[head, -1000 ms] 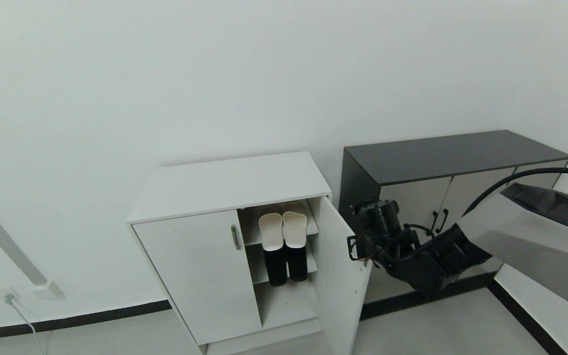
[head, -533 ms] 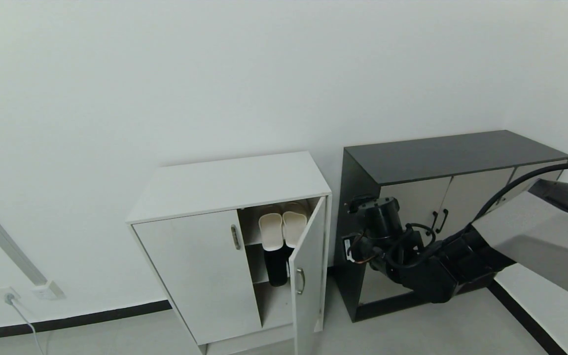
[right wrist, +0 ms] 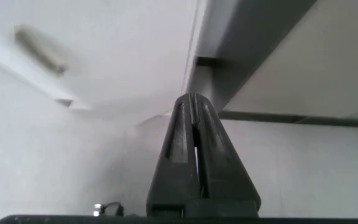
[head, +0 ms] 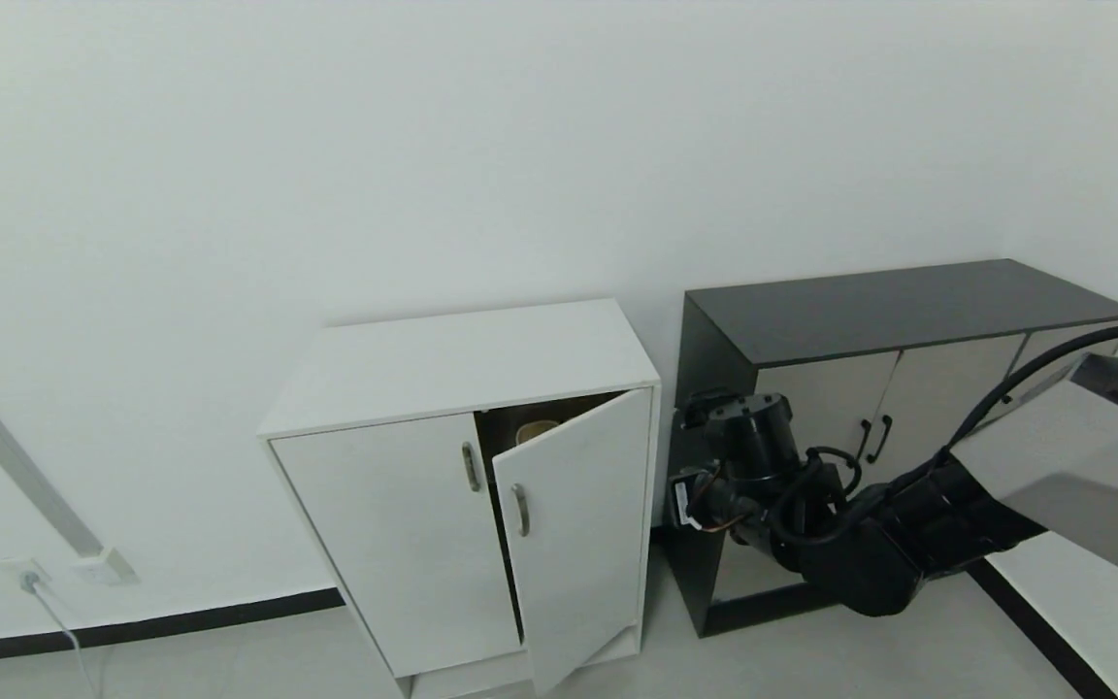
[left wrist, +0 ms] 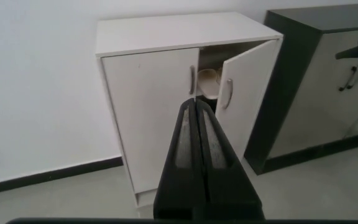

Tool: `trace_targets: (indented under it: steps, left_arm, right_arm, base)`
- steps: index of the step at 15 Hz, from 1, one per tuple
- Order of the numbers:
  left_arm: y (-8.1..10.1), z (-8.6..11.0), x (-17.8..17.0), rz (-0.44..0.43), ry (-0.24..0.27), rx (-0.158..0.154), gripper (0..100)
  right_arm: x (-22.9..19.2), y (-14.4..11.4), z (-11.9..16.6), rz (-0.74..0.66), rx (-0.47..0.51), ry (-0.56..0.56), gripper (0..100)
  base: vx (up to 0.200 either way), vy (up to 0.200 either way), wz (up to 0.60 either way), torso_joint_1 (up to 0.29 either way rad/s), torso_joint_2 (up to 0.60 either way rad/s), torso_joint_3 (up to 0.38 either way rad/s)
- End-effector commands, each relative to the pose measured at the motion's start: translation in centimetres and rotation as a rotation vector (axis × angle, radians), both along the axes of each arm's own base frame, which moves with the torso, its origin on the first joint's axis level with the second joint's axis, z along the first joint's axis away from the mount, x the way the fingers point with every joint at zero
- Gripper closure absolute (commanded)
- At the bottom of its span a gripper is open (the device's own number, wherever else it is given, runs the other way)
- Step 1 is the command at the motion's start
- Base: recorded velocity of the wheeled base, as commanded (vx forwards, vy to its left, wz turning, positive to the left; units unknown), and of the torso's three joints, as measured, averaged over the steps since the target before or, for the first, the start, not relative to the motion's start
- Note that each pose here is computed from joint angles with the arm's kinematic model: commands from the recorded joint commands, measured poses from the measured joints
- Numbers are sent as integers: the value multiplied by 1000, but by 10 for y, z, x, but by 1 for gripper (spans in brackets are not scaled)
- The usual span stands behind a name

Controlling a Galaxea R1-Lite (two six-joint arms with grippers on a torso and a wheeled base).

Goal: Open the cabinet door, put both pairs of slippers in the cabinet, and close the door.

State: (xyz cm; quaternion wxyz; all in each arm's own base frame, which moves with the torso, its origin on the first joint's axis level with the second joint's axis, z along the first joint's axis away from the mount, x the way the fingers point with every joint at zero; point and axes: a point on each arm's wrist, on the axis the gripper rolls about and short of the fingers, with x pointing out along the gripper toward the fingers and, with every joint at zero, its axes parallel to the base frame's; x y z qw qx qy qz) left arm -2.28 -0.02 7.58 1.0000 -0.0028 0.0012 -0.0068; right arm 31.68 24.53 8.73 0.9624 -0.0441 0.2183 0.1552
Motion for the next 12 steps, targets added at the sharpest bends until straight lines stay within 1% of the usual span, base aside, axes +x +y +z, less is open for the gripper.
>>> trace_targets:
  steps: [1,4,6,10,11,12]
  left_arm:
    - [0,0,0,0,-1,-1,100]
    - [0,0,0,0,1,-1,100]
    - [0,0,0,0,1,-1,100]
    - [0,0,0,0,1,-1,100]
    - [0,0,0,0,-1,-1,100]
    - [0,0,0,1,1,-1,100]
  right_arm:
    - [-5,-1,-1,24,8,0,100]
    - [-7,-2,-4,39,6,6,100]
    - [-11,-4,-9,92,27,6,100]
    - [-17,-8,-19,143,2,7,100]
    - [-27,-14,-29,221,10,23,100]
    - [-33,-18,-34,259,7,28,100]
  base:
    - [0,0,600,2,2,7]
    - [0,0,600,5,2,2]
    - [0,0,0,0,0,0]
    - [0,0,0,0,0,0]
    - [0,0,0,0,0,0]
    - [0,0,0,0,0,0]
